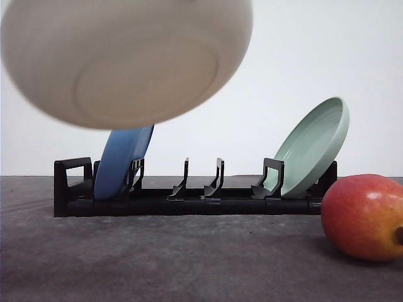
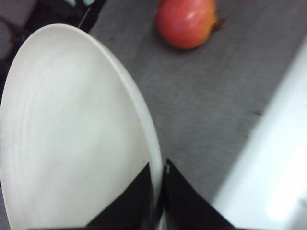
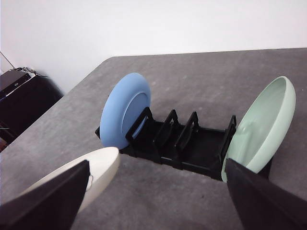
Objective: Place pomegranate in white plate
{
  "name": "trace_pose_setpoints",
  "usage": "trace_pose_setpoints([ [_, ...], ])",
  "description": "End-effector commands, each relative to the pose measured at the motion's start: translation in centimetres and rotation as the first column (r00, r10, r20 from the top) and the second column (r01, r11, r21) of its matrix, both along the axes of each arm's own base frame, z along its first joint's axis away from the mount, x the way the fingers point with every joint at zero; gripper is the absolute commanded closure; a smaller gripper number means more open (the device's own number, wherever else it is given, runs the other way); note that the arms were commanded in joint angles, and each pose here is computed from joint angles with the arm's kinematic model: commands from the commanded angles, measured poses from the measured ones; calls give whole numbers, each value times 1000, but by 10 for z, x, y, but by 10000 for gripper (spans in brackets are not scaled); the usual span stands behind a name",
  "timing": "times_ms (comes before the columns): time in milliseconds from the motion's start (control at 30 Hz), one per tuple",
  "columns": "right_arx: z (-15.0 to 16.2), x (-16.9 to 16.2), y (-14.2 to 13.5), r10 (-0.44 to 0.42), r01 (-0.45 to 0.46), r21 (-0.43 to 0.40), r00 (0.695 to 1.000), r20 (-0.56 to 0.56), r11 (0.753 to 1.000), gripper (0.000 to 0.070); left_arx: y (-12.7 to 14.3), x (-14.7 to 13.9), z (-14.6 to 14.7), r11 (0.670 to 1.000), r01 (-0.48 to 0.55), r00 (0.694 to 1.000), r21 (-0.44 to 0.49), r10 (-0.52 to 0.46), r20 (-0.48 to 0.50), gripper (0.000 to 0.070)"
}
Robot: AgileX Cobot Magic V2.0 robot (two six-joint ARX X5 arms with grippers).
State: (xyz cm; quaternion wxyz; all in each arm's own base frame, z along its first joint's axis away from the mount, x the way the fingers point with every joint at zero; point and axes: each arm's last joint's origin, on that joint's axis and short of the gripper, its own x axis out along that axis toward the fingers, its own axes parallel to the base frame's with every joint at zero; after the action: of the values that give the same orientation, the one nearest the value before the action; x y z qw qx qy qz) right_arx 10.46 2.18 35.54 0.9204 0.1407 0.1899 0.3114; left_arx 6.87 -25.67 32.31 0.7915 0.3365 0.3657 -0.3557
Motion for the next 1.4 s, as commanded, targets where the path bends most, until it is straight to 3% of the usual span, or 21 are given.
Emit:
trace_pose_setpoints([
  [0,4,-1,0,1,-1,9,1000,5,1000,127,-7,-4,-16,1000,-11,1000,-4,11,24,700],
  [333,4,-1,0,2,-2,12,1000,0,1000,127,-15,-3,-105,997,-18,1000,76,16,24,700],
  [600,4,-1,0,-2,2,23,1000,-9,1000,127,-34,0,-141,987,-33,998,160,24,60,700],
  [867,4,-1,0,-3,3,23,1000,-9,1000,127,-44,-2,-160,984,-20,998,178,11,56,698],
  [900,4,-1,0,-3,3,23,1000,-9,1000,127,-44,-2,-161,984,-21,998,179,11,56,684],
  [933,4,-1,0,-3,3,23,1000,-9,1000,127,-44,-2,-161,984,-21,998,178,11,56,619],
  [1067,4,-1,0,-2,2,22,1000,-10,1000,127,-44,-2,-157,985,-23,998,173,12,59,250],
  [1100,4,-1,0,1,0,23,1000,-10,1000,127,-43,-2,-156,985,-24,998,169,14,62,199],
  [1133,4,-1,1,6,-5,23,1000,-11,1000,127,-43,-2,-154,986,-24,998,163,14,63,170],
  [1367,-6,3,8,67,-67,11,991,-114,998,127,-29,-4,-119,995,-91,995,29,90,54,170],
])
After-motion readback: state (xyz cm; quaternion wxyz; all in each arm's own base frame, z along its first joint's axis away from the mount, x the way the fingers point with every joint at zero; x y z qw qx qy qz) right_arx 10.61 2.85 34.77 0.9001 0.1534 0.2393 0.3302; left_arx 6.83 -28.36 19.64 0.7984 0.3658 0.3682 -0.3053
